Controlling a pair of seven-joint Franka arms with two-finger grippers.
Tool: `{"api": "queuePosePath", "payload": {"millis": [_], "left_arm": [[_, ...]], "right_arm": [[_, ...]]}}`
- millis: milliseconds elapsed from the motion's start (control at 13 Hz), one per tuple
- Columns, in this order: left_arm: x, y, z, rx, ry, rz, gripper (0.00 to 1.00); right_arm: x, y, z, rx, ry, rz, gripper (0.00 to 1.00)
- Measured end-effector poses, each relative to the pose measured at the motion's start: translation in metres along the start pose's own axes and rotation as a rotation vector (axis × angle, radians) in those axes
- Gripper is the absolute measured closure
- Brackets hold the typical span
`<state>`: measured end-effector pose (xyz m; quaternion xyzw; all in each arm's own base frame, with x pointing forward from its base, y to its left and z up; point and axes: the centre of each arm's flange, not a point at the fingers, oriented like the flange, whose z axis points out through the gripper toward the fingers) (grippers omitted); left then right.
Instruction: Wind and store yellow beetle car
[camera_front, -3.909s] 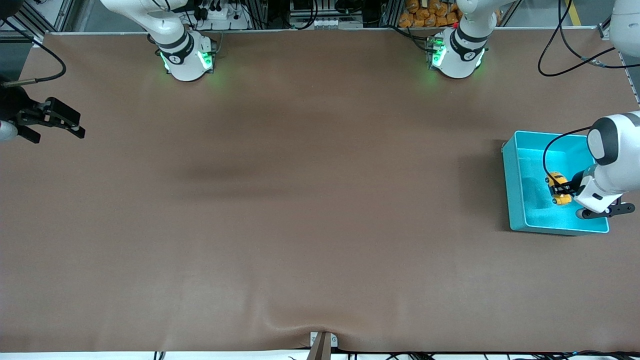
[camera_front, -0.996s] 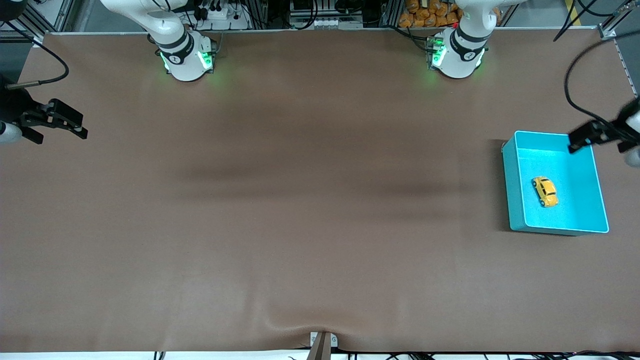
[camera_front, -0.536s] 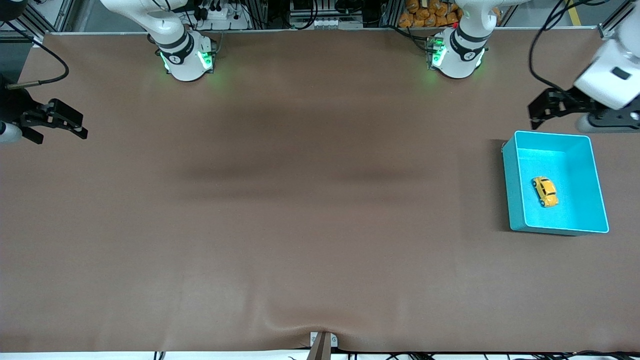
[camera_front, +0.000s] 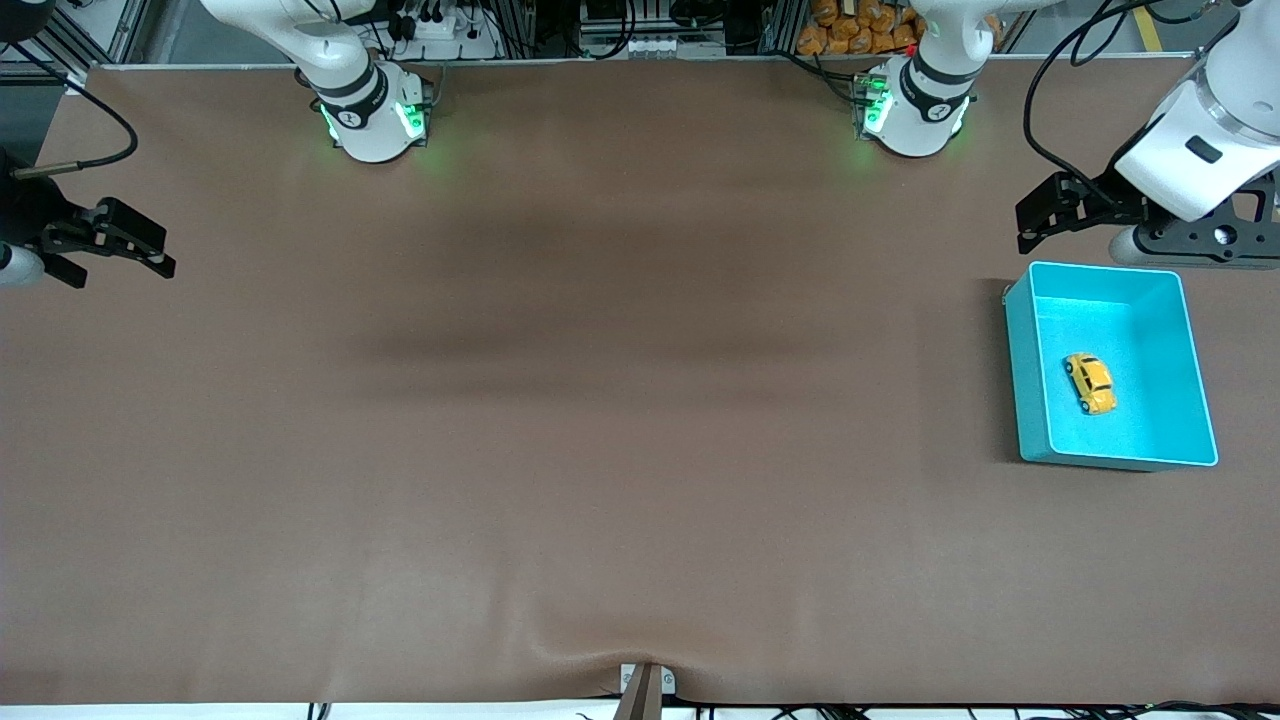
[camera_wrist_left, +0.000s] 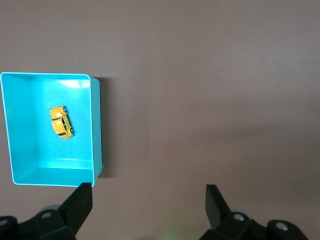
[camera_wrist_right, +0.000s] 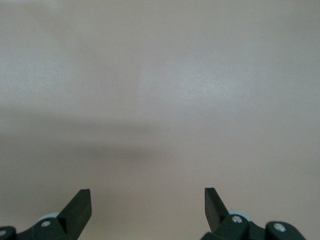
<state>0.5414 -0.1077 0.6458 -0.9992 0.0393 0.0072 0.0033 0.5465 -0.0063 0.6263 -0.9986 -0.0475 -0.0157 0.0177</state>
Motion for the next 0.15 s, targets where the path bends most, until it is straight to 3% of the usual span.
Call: {"api": "queuePosePath", "payload": {"millis": [153], "left_arm": [[-0.0004, 0.0, 0.0004, 0.0, -0.004, 0.003, 0.0]], "right_arm": [[0.0, 0.0, 0.0, 0.0, 0.0, 0.0, 0.0]]}}
